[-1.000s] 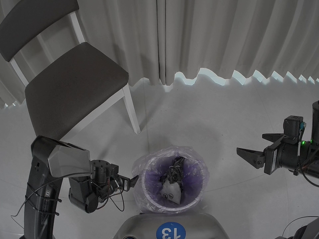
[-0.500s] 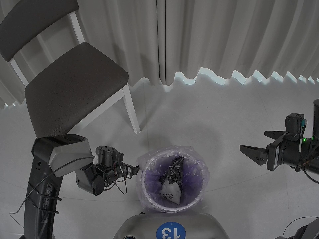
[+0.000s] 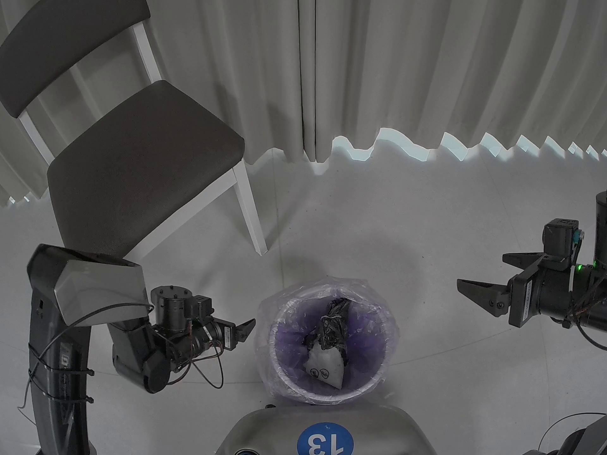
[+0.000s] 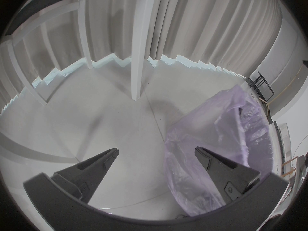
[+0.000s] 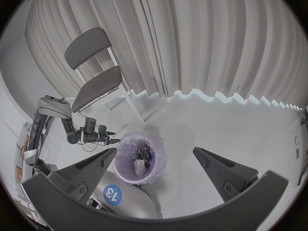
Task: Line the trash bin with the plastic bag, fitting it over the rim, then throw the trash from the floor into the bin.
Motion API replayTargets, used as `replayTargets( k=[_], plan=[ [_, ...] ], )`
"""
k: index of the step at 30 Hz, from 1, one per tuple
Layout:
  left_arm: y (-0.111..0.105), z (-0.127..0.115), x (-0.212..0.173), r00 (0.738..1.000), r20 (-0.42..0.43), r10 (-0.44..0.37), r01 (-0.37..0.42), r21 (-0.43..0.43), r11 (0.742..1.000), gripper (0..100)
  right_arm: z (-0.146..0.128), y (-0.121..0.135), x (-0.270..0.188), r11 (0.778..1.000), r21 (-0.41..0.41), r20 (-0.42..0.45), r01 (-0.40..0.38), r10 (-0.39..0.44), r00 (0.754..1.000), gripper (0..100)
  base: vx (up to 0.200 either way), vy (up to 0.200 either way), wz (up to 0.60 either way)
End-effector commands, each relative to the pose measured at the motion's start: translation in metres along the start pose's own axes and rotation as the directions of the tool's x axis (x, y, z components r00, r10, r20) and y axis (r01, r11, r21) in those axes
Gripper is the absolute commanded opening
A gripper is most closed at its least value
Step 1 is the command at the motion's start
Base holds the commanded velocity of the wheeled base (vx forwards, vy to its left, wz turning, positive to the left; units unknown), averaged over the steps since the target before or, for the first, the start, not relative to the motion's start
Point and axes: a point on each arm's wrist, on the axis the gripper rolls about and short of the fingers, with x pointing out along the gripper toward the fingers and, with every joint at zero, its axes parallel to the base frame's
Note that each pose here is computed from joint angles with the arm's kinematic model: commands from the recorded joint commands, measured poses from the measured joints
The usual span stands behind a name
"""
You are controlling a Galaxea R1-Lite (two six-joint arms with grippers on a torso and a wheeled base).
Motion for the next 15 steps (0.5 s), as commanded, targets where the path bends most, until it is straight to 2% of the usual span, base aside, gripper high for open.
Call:
replayTargets(
  k=[1,3,8,13,15],
  plan=[
    [-0.005,0.014,-0.054,0.995,0.102,-0.012,0.01,0.017,1.0,100,-0.003,-0.002,0.0,1.0,0.011,-0.006,0.009,-0.009,1.0,100,-0.2,0.0,0.0],
    [-0.015,0.021,-0.081,0.988,0.15,-0.036,0.032,0.034,0.999,100,-0.004,-0.002,0.0,1.0,0.018,-0.012,0.013,-0.013,1.0,100,-0.2,0.0,0.0],
    [-0.02,0.032,-0.109,0.976,0.212,-0.046,0.04,0.033,0.999,100,-0.003,-0.002,-0.003,0.998,0.054,0.0,0.018,-0.018,1.0,100,-0.2,0.0,0.0],
    [-0.024,0.038,-0.116,0.968,0.25,-0.036,0.024,0.05,0.998,100,-0.001,-0.006,-0.008,0.997,0.073,0.017,0.035,-0.036,0.999,100,0.0,0.0,0.0],
    [-0.03,0.047,-0.12,0.955,0.294,-0.036,0.02,0.057,0.998,100,0.003,-0.011,-0.006,0.994,0.087,0.031,0.059,-0.062,0.998,100,0.0,0.0,0.0]
  ],
)
